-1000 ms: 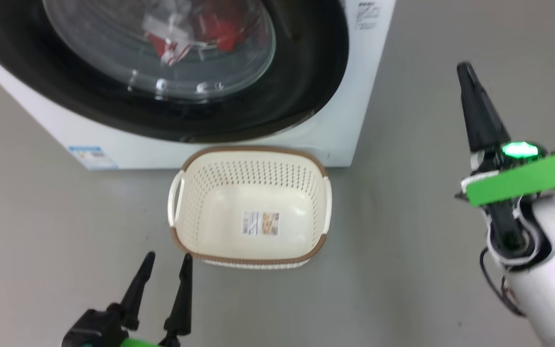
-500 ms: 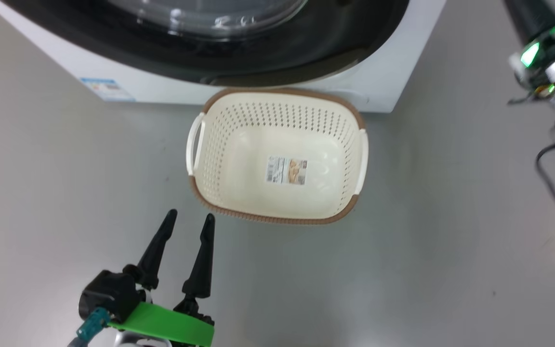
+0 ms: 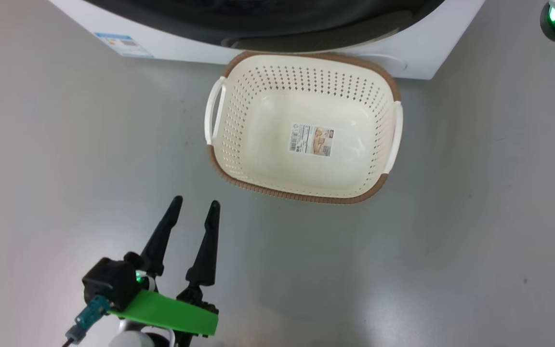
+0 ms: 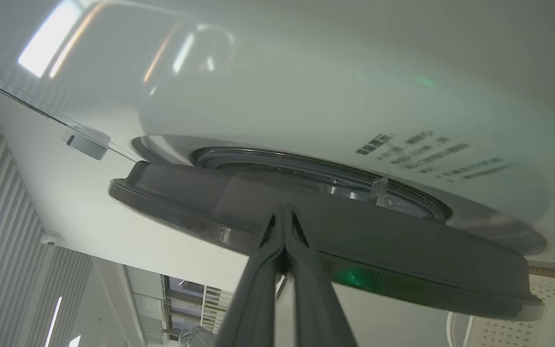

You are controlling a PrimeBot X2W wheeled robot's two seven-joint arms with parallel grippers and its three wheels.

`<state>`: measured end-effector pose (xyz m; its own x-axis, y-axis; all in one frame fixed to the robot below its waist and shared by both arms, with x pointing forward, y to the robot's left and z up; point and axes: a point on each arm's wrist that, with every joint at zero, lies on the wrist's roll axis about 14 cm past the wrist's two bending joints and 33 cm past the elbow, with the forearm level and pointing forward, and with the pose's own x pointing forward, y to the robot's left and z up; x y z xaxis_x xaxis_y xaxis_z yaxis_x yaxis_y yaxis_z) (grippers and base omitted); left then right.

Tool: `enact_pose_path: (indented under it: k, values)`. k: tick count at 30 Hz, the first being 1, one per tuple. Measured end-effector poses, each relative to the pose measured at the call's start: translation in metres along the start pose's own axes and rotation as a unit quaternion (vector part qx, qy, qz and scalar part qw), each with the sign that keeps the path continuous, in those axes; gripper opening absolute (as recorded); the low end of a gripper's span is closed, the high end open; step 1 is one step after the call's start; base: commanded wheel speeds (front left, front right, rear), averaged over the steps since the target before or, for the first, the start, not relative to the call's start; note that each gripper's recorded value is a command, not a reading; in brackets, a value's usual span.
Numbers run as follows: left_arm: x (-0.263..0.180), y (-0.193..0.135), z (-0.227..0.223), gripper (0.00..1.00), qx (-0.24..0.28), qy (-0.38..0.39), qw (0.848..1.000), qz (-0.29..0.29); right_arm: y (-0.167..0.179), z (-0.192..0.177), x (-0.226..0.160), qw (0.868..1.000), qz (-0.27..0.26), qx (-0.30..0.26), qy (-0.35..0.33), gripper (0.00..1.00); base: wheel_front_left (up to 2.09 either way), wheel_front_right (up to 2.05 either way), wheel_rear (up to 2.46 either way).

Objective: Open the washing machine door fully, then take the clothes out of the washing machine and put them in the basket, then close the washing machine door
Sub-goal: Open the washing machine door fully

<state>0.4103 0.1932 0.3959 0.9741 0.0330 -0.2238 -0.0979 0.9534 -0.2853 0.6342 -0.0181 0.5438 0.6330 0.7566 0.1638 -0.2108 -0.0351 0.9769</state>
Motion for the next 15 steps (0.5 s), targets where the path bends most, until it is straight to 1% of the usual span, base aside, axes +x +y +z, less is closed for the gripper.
enact_pose_path:
  k: [4, 10, 15]
  values:
    - [0.004, 0.001, -0.001, 1.0, 0.001, 0.001, 1.0, 0.001, -0.012, -0.007, 0.011, 0.999, -0.013, 0.006, 0.039, 0.0, 0.0, 0.0, 0.0]
    - [0.005, 0.003, -0.006, 1.0, -0.002, 0.008, 1.0, 0.004, -0.014, -0.003, 0.027, 0.999, -0.01, 0.008, 0.052, 0.0, 0.0, 0.0, 0.0]
    - [0.007, 0.004, -0.003, 1.0, -0.001, 0.005, 1.0, 0.005, -0.015, -0.008, 0.035, 0.998, -0.01, 0.005, 0.068, 0.0, 0.0, 0.0, 0.0]
